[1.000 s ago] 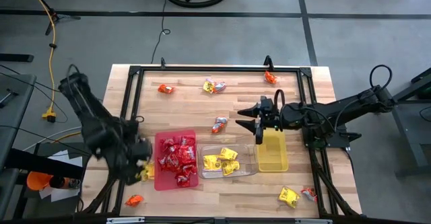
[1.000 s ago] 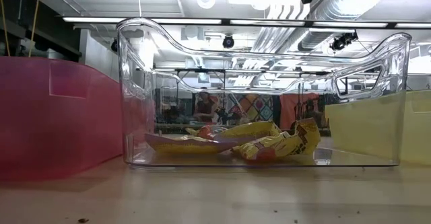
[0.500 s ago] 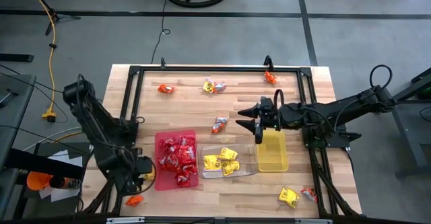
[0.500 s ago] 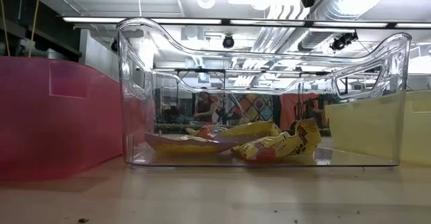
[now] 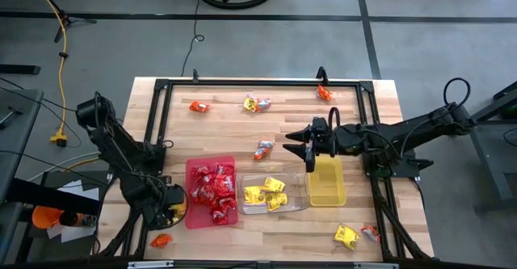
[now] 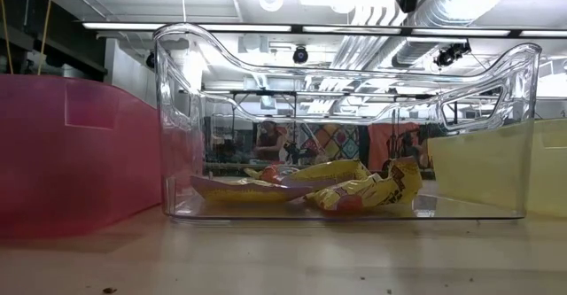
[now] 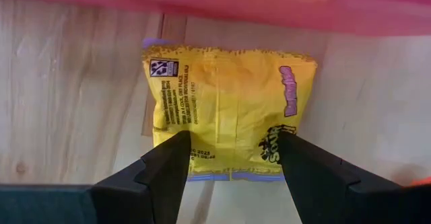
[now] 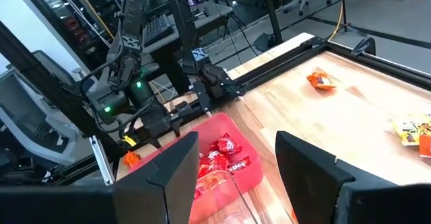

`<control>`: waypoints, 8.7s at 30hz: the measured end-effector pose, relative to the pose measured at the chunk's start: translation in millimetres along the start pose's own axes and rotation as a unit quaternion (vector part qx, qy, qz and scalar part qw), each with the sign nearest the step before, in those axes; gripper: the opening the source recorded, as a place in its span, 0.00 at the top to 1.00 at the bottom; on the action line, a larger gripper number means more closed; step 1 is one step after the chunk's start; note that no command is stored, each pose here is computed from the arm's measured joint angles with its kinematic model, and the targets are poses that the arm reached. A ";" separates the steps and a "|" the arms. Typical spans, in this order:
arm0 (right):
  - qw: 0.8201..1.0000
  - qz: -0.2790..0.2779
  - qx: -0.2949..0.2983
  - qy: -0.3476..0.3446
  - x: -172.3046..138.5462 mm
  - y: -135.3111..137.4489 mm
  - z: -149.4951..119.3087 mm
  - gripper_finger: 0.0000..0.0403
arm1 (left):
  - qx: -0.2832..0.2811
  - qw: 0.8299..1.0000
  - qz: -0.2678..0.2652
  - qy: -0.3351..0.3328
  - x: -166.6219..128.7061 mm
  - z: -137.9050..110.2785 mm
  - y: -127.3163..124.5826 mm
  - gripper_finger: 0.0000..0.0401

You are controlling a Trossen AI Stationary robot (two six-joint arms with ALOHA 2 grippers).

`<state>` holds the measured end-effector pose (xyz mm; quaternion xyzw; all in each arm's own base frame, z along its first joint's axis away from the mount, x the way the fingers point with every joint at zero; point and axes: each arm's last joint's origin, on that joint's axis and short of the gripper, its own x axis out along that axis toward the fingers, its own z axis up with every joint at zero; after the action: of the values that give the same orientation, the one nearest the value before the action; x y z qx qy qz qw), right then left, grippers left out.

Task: Sort candy
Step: Put the yellow candy into the transparent bin

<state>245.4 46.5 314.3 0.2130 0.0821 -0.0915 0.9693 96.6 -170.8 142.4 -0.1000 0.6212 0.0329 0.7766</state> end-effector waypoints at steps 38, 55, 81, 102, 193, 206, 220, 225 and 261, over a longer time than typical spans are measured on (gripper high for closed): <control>0.985 0.145 0.052 -0.077 -7.2 23.3 24.0 0.52 | 0.001 0.822 -0.055 -0.567 -166.4 203.3 51.0 1.00; 0.985 0.155 -0.011 -0.078 -15.5 39.5 27.5 0.52 | 0.003 0.831 -0.149 -0.536 -133.6 226.7 33.0 1.00; 0.987 0.136 -0.013 -0.085 -14.9 37.9 28.1 0.52 | -0.003 0.833 -0.146 -0.533 -131.4 227.8 33.2 0.73; 0.989 0.121 -0.011 -0.089 -12.2 32.4 30.3 0.52 | -0.142 0.851 0.000 -0.506 -176.2 249.8 113.4 0.41; 0.998 -0.014 -0.015 -0.061 6.1 -24.1 42.1 0.52 | -0.241 0.847 0.052 -0.472 -177.2 249.9 252.1 1.00; 0.986 0.089 -0.096 -0.098 -39.4 -14.8 64.0 0.52 | -0.145 0.850 -0.020 -0.505 -170.0 243.0 81.2 1.00; 0.978 0.193 -0.038 -0.069 -34.5 10.3 52.6 0.52 | -0.109 0.840 -0.038 -0.530 -151.0 204.2 3.7 1.00; 0.983 0.160 -0.011 -0.087 -32.5 18.8 48.2 0.52 | -0.076 0.849 -0.053 -0.519 -150.3 205.5 3.8 1.00; 0.972 0.220 0.075 -0.022 -41.9 25.8 42.6 0.52 | -0.080 0.809 -0.094 -0.574 -193.0 207.0 41.9 0.47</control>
<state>215.4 57.2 371.0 0.2961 0.0044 0.1133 0.9484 243.9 -75.2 368.2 -0.1827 0.0449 0.0611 0.9802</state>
